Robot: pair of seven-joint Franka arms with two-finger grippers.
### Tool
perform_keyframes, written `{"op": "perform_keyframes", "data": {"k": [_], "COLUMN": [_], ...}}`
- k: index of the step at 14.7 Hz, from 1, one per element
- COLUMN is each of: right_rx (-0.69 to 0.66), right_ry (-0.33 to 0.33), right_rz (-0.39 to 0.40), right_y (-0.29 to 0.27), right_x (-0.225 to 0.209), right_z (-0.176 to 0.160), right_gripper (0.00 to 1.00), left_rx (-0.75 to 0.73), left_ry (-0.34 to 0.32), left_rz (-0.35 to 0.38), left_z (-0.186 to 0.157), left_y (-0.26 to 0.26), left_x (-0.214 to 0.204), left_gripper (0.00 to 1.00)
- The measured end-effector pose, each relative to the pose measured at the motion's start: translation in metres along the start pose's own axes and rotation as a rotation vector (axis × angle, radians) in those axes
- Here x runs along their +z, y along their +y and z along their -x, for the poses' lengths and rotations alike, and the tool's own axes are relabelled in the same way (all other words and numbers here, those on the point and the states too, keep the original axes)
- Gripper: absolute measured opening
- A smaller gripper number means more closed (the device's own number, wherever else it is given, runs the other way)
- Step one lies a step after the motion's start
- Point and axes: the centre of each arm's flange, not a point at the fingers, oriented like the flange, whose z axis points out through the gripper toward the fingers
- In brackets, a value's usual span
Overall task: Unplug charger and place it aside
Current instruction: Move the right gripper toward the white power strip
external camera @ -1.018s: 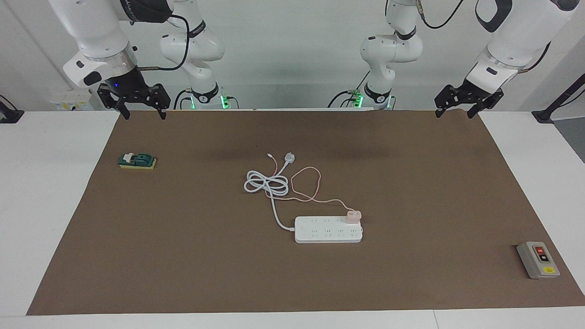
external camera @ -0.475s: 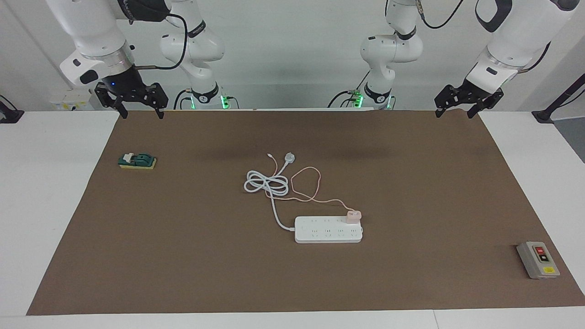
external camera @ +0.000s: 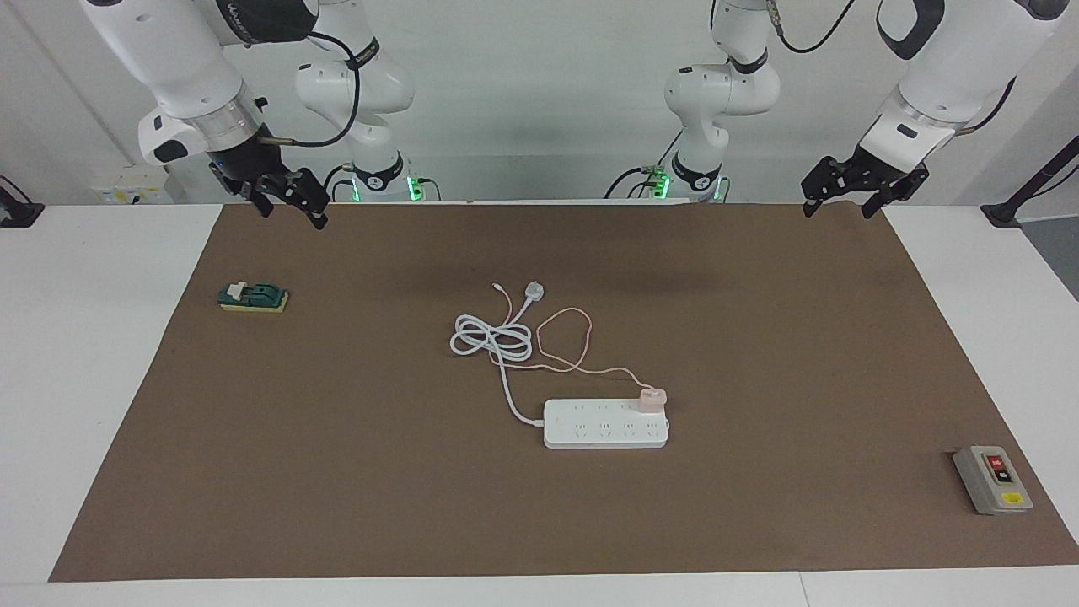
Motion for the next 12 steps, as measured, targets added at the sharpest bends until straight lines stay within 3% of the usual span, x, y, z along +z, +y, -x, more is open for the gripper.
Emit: {"op": "perform_keyframes", "data": {"k": [12], "right_rx": [0.797], "right_ry": [-0.388], "right_rz": [-0.212], "right_y": [-0.140], "right_x": [0.147], "right_z": [-0.025], "right_gripper": [1.00], "left_rx": [0.000], "left_ry": [0.000], "left_rz": [0.000], "left_z": [0.000], "left_y": [0.000], "left_x": [0.000], "left_gripper": [1.00]}}
